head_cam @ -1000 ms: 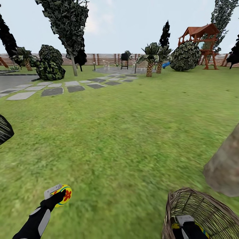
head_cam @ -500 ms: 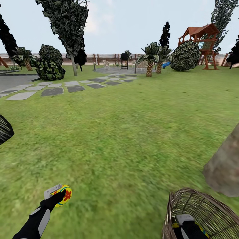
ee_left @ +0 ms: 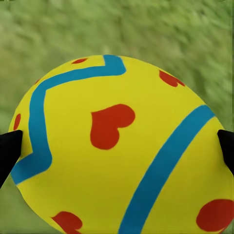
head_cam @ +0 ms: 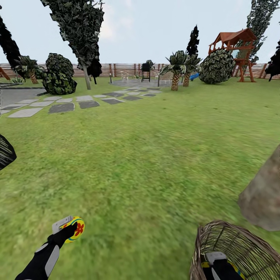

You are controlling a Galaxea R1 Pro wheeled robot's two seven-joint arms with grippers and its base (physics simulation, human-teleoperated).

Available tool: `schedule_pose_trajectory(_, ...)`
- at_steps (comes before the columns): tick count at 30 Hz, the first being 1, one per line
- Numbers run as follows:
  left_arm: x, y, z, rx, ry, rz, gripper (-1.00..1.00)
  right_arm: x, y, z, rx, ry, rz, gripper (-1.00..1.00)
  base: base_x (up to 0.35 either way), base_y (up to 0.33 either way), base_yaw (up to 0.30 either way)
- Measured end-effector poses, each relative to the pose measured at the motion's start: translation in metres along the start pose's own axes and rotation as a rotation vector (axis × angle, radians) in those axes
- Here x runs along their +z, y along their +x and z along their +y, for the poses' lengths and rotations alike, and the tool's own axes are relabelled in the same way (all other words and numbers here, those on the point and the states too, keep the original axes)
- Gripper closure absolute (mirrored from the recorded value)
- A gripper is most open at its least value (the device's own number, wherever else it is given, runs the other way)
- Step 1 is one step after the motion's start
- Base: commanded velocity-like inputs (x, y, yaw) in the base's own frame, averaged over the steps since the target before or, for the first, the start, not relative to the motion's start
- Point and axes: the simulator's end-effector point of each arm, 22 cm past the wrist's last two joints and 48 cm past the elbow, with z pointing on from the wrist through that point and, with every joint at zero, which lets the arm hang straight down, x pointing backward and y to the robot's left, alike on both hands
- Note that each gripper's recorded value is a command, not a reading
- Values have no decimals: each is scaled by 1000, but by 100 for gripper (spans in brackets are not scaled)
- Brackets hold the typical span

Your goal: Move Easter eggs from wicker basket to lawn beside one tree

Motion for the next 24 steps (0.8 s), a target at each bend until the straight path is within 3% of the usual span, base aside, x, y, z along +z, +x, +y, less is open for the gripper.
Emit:
schedule_pose_trajectory(4,-3,8,-5,6,10,20,100,-5,-5,-1,4,-1,-13,100,0,0,0)
schedule_pose_trajectory(7,-5,8,-23,65,48,23,100,-9,-9,-1,7,-1,-26,100,0,0,0)
schedule_pose_trajectory(9,-7,5,-27,71,55,17,100,-11,-12,-2,9,-1,-33,100,0,0,0)
schedule_pose_trajectory(24,-21,-32,-36,47,77,-49,100,-31,-32,-1,15,-3,-91,100,-56,0,0)
